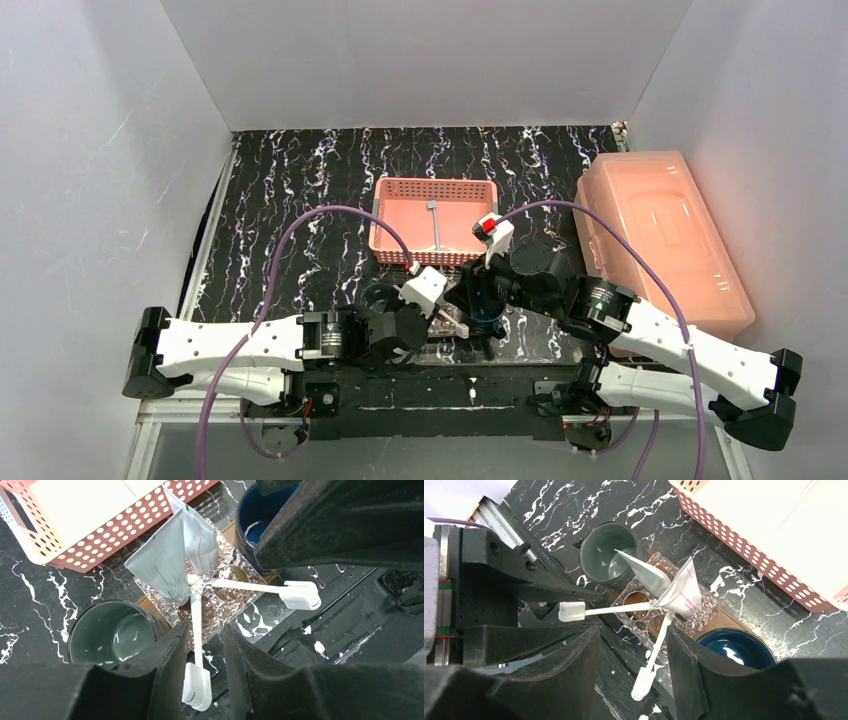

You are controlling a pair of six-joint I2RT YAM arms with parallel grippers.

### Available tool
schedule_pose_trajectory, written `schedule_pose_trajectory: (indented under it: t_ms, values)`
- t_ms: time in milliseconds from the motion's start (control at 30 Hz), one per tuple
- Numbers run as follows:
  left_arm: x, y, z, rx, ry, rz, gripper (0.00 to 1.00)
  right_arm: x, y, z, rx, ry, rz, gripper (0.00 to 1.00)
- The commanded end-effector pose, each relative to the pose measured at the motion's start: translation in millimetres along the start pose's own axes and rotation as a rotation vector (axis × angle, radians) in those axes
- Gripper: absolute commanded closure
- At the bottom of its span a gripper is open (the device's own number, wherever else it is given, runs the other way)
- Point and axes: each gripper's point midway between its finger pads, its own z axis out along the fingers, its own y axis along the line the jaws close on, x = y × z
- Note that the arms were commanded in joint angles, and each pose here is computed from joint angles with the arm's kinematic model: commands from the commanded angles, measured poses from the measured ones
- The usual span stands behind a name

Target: Prepare toiletry sets of a toothbrush and toothpaste on the tray

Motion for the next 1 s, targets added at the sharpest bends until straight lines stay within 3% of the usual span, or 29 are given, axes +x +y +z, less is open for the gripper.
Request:
schedule_pose_trajectory:
  t_ms: [0, 200, 333, 533, 800, 967]
  values:
    - [-9, 1, -5, -0.003, 0.001, -0.015, 0.66, -17, 6, -5, -0.018, -0.063, 0.011, 0.40]
    - [-16, 2, -10, -0.009, 0.024, 0.003, 0.44, -24, -8, -10, 0.063, -0.082, -0.023, 0.32]
    - [-28, 6, -18, -0.015, 0.009, -0.008, 0.38, -36, -17, -16, 0.117, -0.119, -0.051, 0.26]
    - [-54, 17, -37, 0.008, -0.058, -0.034, 0.24, -38, -31, -6, 0.218, -0.067, -0.105, 0.24]
    - [-61, 58, -42, -0.041, -0.010, -0.093, 0.17, -50, -62, 7, 0.330, -0.043, -0.126, 0.19]
    - [-64, 96, -47, -0.107, 0.006, -0.153, 0.15, -61, -105, 11, 0.329, -0.062, -0.016, 0.18]
